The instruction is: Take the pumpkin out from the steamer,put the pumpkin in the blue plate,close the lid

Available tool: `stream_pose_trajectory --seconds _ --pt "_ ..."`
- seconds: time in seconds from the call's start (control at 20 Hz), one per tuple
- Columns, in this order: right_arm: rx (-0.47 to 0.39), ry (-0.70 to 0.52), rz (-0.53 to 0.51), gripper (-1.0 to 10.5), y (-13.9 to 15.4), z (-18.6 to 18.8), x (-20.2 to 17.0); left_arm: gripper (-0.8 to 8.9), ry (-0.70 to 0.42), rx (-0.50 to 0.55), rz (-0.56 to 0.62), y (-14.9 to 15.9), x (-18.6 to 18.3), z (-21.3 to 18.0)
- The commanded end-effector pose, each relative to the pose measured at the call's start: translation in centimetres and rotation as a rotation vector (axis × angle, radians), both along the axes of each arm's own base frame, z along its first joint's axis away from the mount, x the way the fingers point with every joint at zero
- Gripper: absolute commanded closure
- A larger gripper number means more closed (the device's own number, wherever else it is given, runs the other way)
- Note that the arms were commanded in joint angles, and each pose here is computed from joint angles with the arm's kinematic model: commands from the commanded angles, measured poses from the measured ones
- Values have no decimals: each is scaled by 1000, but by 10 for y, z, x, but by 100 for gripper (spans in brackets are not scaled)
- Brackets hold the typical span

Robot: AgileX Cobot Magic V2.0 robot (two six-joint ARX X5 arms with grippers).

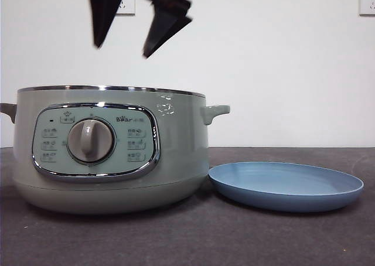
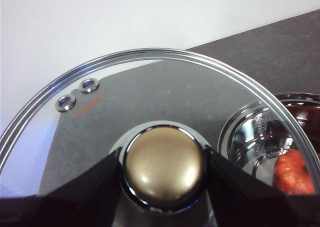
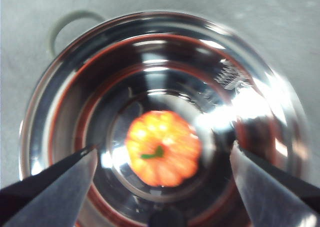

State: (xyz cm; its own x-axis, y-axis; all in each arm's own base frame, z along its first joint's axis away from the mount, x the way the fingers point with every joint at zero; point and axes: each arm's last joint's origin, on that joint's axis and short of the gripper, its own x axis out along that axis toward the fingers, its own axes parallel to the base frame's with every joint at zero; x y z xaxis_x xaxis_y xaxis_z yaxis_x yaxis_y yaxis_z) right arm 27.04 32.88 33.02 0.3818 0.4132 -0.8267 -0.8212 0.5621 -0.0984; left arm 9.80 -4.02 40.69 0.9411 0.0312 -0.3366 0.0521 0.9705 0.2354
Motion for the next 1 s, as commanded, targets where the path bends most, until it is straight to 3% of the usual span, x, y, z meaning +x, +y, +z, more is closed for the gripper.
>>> stream_pose_trajectory --seconds 0.05,0.35,0.7,0.8,1.0 --pt "-46 25 18 496 10 -21 5 822 -57 -4 19 2 -3 6" --pt "-98 79 16 496 21 -55 17 822 -55 12 14 2 -3 6" --pt "-87 161 23 495 24 -86 35 822 -40 21 13 2 -3 5" --pt "-98 176 14 407 24 -93 38 822 -30 27 13 3 -3 4" --pt "-117 195 9 417 23 -101 41 822 -29 27 13 3 -3 4"
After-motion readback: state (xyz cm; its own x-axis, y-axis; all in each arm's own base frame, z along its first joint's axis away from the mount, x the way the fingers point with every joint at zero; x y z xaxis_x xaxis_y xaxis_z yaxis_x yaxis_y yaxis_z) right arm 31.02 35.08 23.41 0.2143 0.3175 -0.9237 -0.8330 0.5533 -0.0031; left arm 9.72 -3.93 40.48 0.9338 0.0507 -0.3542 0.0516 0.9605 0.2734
